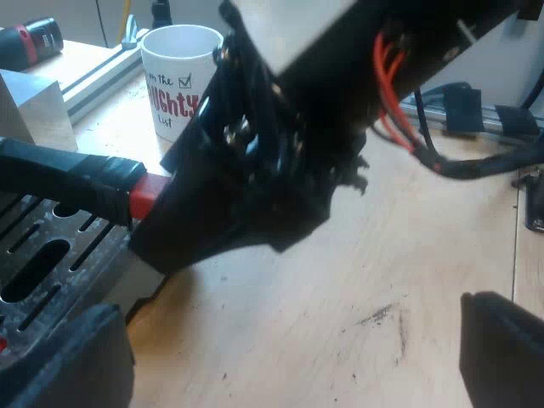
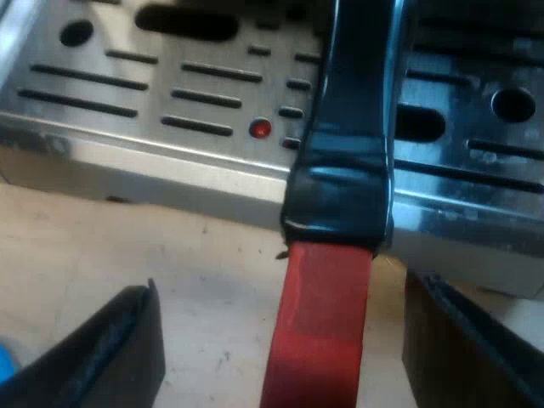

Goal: Grind coffee beans and then tamp

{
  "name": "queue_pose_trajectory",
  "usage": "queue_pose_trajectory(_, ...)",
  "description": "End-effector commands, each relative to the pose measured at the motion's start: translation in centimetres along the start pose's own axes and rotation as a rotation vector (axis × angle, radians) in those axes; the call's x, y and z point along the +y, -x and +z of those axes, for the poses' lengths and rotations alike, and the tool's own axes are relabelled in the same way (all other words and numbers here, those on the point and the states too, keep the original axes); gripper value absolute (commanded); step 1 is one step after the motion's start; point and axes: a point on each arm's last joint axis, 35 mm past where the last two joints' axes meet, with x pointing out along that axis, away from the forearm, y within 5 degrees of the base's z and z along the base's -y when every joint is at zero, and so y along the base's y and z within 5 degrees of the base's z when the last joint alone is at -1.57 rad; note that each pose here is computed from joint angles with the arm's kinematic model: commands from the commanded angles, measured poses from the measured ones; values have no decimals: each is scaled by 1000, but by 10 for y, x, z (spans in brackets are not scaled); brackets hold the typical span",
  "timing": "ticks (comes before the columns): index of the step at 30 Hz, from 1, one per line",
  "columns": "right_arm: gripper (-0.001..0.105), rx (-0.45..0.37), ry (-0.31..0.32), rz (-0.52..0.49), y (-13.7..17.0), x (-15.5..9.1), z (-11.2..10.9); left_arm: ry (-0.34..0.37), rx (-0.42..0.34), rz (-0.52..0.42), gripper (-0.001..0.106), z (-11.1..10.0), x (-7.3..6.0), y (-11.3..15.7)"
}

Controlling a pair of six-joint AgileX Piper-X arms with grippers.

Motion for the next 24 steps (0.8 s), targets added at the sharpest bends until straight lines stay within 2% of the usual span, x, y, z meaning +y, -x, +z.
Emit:
queue_pose_trajectory(1,62,27,6,10,-7,0,0,-10,-8,0,80,2,-1,1)
queue_pose_trajectory(8,62,72,5,17,-20,-1,-3,-9,-7,0,80,1,-1,1)
queue_pose_trajectory(13,62,100,-19,50,-31,-5,-3,-6,-2,0,80,1,-1,1)
queue_pose_trajectory(24,62,109,-26,59,-33,-9,-2,-6,-3,0,80,1,-1,1)
